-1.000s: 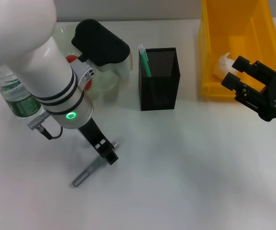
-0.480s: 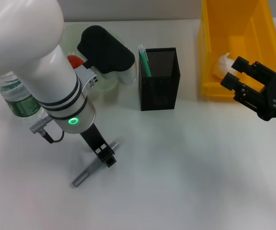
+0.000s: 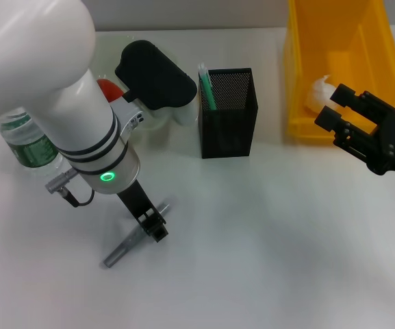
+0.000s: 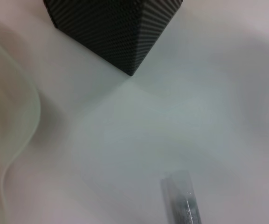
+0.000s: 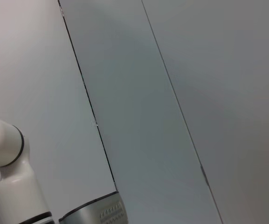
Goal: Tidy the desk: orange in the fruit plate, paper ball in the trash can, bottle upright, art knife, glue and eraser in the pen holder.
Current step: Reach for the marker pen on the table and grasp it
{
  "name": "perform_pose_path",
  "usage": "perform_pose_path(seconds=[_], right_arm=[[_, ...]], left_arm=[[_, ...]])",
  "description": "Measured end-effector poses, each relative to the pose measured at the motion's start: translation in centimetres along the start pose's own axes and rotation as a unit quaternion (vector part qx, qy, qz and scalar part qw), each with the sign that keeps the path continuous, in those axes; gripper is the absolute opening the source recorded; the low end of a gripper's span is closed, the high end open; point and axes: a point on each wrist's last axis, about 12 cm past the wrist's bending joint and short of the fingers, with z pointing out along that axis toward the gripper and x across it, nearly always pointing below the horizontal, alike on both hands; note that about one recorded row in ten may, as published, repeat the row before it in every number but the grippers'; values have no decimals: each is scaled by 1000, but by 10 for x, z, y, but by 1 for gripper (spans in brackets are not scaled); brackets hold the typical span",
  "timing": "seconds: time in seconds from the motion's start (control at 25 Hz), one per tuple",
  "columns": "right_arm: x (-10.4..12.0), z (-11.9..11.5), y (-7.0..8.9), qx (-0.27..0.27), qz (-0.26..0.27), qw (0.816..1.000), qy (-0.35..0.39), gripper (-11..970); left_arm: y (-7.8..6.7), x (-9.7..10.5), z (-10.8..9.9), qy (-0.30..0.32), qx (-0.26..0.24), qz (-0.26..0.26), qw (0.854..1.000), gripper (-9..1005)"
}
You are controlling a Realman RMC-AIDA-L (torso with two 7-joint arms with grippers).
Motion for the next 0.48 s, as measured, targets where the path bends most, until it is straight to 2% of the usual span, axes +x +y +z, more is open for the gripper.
perform_pose_path(seconds=[0.48], right_arm=[[0, 0, 0, 1, 1, 1000, 1, 641]], left_arm=[[-1, 1, 3, 2, -3, 5, 1000, 444]])
